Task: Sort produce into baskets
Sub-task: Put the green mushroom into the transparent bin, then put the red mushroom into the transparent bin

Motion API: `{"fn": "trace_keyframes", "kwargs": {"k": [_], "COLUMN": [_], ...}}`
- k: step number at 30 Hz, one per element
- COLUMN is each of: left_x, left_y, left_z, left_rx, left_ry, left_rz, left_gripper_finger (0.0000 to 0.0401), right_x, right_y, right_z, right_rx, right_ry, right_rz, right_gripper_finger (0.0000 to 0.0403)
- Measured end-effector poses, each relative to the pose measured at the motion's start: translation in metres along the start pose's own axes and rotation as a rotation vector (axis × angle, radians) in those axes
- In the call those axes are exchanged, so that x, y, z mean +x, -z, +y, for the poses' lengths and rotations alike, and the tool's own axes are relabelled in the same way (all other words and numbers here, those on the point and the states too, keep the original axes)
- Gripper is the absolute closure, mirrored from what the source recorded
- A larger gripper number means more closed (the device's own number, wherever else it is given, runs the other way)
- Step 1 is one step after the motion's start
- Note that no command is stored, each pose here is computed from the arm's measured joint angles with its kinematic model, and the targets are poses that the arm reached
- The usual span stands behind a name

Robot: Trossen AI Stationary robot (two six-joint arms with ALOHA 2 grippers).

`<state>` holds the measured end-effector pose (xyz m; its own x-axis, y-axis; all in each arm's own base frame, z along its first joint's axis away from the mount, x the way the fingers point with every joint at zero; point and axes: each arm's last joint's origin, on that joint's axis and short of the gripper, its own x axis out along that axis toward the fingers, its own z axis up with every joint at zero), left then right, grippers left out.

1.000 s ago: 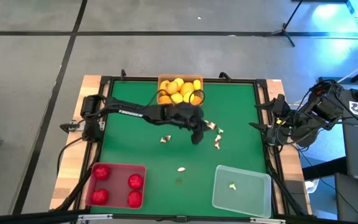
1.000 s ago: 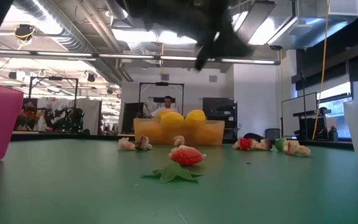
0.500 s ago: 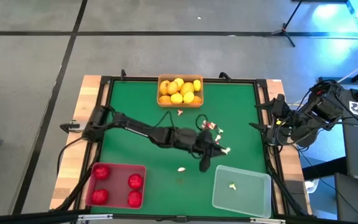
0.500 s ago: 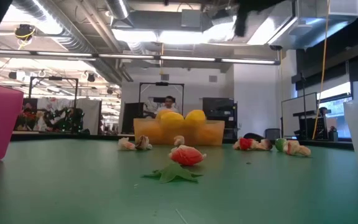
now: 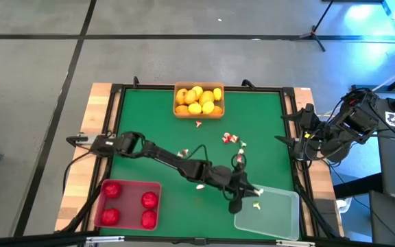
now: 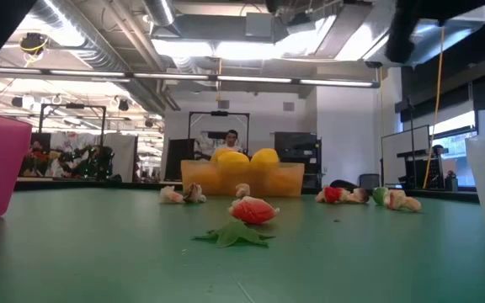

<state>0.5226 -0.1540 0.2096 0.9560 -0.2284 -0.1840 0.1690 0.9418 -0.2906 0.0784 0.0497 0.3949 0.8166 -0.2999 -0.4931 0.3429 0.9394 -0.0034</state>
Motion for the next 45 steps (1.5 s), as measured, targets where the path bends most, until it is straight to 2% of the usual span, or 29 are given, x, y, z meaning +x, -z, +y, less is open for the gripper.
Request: {"fn": "trace_keyframes", "kwargs": {"k": [5, 7, 10, 21, 24, 28, 31, 36, 39, 45], "left_x": [0.008, 0.008, 0.008, 0.01, 0.006, -0.02, -0.055, -0.109, -0.124, -0.125], "left_y": [0.022, 0.028, 0.03, 0.021, 0.012, -0.032, -0.067, -0.092, -0.088, -0.043], "left_z": [-0.007, -0.005, -0.002, 0.013, 0.022, 0.043, 0.056, 0.085, 0.102, 0.129], "left_rx": [-0.029, -0.082, -0.124, -0.193, -0.227, -0.205, -0.153, -0.132, -0.142, -0.107], "left_ry": [-0.017, -0.034, 0.014, 0.019, 0.007, -0.101, -0.268, -0.571, -0.7, -0.811], "left_rz": [0.053, 0.103, 0.149, 0.114, 0.139, 0.208, 0.283, 0.477, 0.535, 0.584], "left_gripper_finger": [0.0344, 0.0344, 0.0332, 0.0206, 0.0185, 0.018, 0.018, 0.018, 0.018, 0.018], "right_x": [0.0, 0.0, 0.0, 0.001, 0.001, 0.001, 0.001, 0.001, 0.001, 0.001], "right_y": [-0.001, 0.0, 0.0, 0.001, 0.001, 0.001, 0.001, 0.001, 0.001, 0.001], "right_z": [0.001, 0.002, 0.002, 0.004, 0.004, 0.005, 0.005, 0.005, 0.005, 0.005], "right_rx": [0.012, 0.012, 0.014, 0.034, 0.035, 0.039, 0.04, 0.041, 0.042, 0.041], "right_ry": [-0.011, -0.017, -0.029, -0.058, -0.058, -0.057, -0.057, -0.056, -0.055, -0.051], "right_rz": [0.0, 0.009, 0.023, 0.062, 0.062, 0.062, 0.063, 0.062, 0.059, 0.055], "right_gripper_finger": [0.0029, 0.0029, 0.0029, 0.0029, 0.0029, 0.0029, 0.0029, 0.0029, 0.0029, 0.0029]}}
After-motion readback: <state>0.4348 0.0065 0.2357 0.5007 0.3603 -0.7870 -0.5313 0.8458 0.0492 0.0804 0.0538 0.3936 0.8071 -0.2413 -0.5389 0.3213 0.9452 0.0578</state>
